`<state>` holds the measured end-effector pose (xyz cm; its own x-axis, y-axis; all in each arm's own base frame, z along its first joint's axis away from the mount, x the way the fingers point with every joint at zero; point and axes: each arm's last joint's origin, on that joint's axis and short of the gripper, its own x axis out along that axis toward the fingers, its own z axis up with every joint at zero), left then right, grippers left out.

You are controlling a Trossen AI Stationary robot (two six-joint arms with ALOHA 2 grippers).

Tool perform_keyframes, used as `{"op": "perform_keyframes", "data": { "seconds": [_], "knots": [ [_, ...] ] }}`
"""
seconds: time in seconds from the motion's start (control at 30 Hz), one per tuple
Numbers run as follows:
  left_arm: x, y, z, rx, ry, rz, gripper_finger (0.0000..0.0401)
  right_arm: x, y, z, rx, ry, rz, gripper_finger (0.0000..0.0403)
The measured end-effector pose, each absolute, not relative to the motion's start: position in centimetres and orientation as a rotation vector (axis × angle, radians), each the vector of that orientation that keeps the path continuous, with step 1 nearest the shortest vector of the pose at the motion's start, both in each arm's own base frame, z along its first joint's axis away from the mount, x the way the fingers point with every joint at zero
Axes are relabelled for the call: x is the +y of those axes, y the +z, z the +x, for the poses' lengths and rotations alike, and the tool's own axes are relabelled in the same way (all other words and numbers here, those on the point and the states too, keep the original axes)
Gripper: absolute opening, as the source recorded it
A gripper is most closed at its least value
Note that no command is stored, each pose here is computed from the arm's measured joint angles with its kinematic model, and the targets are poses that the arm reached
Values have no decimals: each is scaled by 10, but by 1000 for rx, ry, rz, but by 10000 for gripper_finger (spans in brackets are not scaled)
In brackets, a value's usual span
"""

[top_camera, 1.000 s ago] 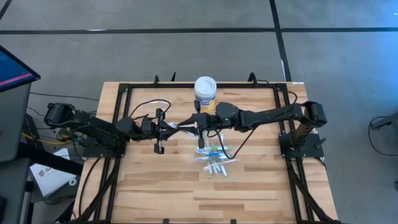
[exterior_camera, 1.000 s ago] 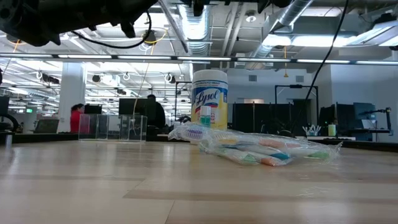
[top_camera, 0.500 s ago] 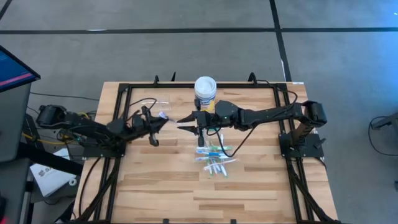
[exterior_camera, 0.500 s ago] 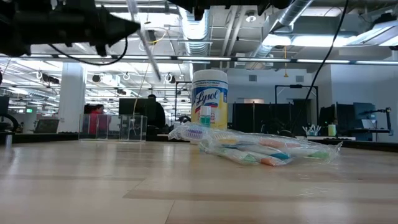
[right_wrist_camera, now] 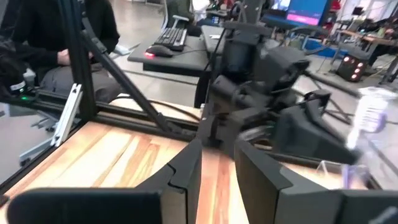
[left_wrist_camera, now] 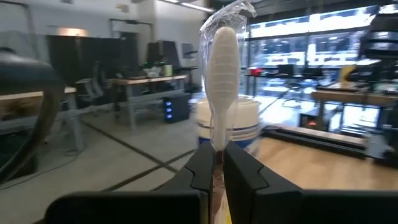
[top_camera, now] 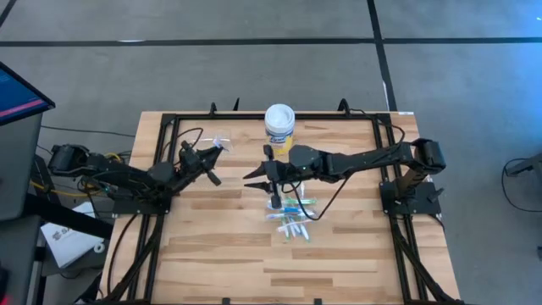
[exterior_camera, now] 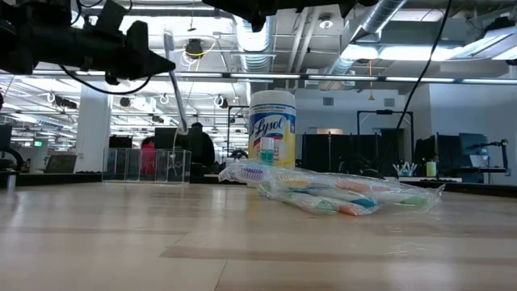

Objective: Pick & Place toothbrushing station
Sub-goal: Put the violet toothbrush into the transparent organizer

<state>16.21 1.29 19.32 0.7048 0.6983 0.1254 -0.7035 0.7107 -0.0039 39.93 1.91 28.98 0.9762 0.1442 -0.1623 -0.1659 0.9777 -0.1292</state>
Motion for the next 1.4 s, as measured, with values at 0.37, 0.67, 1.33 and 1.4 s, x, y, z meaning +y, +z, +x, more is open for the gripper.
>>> {"op": "perform_keyframes", "data": {
  "seconds": [0.37,0.67,1.33,1.4],
  "knots": [
    [36,210,170,38,911,145,9,29,275,396,270,187,-121,87],
    [52,227,152,69,1028,114,9,29,262,392,311,182,-79,87],
    [79,217,124,196,1286,59,10,28,250,389,307,177,-53,87],
    [82,215,122,217,1305,60,10,28,250,389,308,177,-53,87]
  ]
}}
